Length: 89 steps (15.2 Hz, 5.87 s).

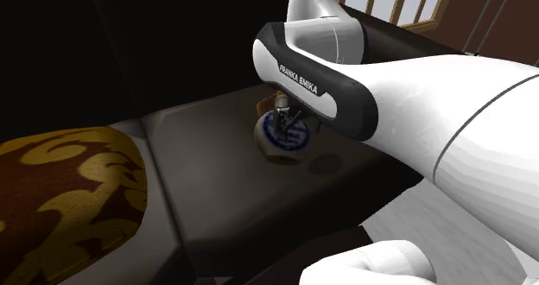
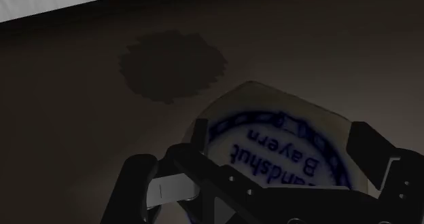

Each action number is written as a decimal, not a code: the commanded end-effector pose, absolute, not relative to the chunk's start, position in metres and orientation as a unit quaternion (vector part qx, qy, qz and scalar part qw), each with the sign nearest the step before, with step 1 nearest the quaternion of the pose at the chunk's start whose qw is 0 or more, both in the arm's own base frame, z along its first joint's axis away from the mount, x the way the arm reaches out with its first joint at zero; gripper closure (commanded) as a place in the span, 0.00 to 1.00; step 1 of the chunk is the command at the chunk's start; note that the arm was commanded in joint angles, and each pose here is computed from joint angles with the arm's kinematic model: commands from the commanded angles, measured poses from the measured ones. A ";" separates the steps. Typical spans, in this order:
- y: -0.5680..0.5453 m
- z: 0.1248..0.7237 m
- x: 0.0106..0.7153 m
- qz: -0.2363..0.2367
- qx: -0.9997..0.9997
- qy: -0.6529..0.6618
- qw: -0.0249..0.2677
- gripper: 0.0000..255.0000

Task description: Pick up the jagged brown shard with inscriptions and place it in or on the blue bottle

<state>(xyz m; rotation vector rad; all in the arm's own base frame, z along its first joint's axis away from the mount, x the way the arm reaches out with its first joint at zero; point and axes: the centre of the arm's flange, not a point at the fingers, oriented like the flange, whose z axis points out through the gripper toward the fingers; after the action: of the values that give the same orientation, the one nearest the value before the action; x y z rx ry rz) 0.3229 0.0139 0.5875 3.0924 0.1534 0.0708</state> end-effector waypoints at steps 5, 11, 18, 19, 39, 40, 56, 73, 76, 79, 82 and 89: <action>0.013 0.582 0.379 0.000 0.990 0.125 0.059 0.00; 0.025 0.569 0.461 -0.033 0.964 0.237 0.114 0.00; 0.060 0.544 0.549 -0.072 0.913 0.362 0.175 0.00; 0.066 0.539 0.561 -0.077 0.904 0.379 0.183 0.00; 0.098 0.466 0.634 -0.113 0.830 0.492 0.238 0.00; 0.098 0.466 0.634 -0.113 0.830 0.492 0.238 0.00; 0.098 0.487 0.634 -0.113 0.830 0.492 0.238 1.00; -0.018 0.461 0.642 0.063 0.828 0.556 -0.008 0.00; -0.018 0.461 0.642 0.063 0.828 0.557 -0.008 0.00; -0.018 0.461 0.642 0.063 0.828 0.557 -0.008 0.00; -0.018 0.461 0.642 0.063 0.828 0.557 -0.008 1.00; -0.018 0.461 0.642 0.063 0.828 0.557 -0.008 1.00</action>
<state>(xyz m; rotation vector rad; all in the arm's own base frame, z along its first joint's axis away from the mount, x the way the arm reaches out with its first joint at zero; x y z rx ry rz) 0.6420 -0.0184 0.4611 2.6153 1.7570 0.1995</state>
